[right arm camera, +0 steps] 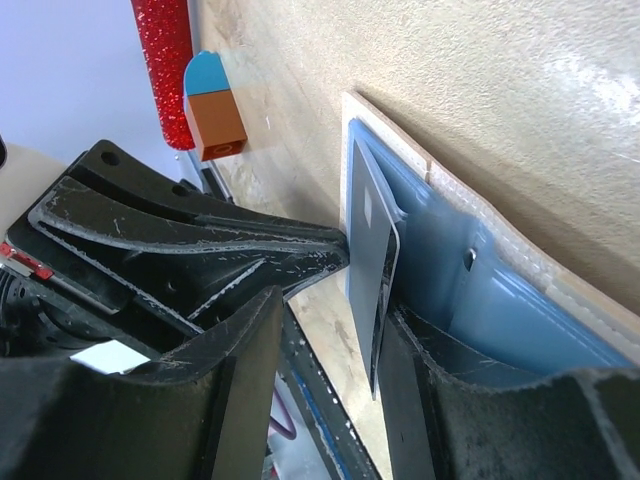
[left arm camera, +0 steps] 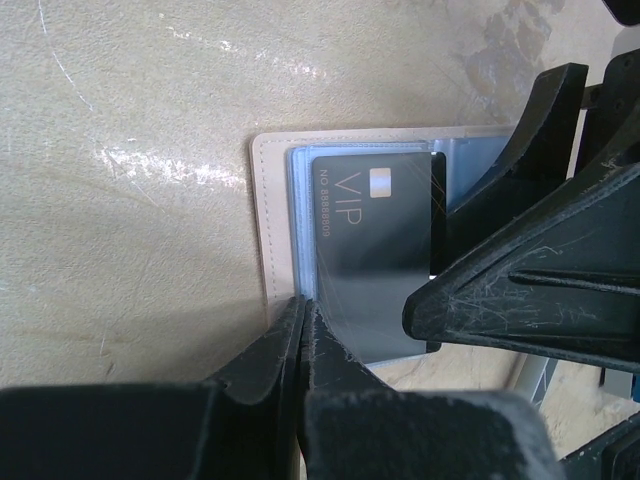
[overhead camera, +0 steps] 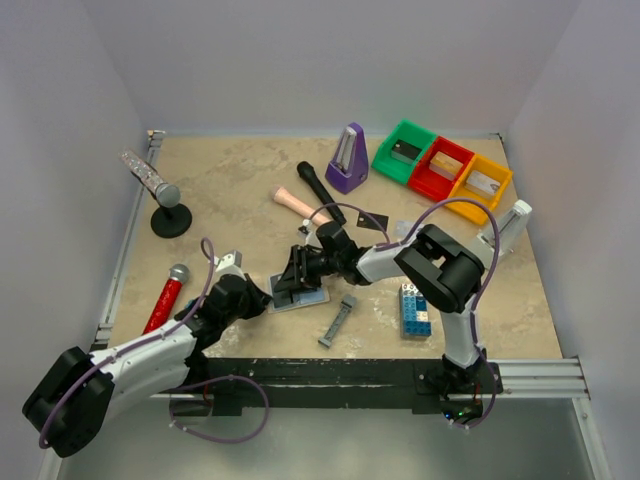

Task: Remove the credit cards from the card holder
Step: Remove the credit card from the card holder.

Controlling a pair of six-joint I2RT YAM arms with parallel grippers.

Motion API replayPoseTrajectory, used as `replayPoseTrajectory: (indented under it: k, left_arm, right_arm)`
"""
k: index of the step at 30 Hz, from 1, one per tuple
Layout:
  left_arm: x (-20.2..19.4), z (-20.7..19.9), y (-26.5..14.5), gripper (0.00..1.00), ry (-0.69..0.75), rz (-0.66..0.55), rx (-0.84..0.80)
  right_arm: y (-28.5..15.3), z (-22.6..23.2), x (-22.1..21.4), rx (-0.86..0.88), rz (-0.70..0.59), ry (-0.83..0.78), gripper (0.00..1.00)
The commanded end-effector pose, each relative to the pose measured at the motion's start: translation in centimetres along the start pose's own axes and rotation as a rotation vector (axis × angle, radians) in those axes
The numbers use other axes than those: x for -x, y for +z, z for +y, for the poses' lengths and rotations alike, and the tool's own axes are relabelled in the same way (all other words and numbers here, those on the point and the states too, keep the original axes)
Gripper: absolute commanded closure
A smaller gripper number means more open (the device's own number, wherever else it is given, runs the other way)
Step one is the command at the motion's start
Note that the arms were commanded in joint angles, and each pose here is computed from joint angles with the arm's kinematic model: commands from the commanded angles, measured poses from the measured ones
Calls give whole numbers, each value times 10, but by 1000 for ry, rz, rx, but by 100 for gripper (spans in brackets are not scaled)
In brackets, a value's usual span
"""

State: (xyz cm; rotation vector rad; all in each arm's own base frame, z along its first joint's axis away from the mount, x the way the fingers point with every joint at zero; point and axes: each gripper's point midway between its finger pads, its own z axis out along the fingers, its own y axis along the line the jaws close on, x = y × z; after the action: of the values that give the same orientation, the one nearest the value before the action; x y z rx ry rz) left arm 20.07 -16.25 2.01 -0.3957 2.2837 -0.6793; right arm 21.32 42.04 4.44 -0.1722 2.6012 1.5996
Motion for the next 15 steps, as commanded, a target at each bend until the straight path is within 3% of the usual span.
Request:
replayPoseTrajectory:
  k: [1, 15]
  left_arm:
    - [-7, -6, -1, 100, -12, 27, -41]
    - [-8, -12, 0, 100, -16, 32, -68]
  right_arm:
    - [4, 16, -4, 24, 38, -47, 55]
    - [15, 17, -11, 11, 96, -41, 54]
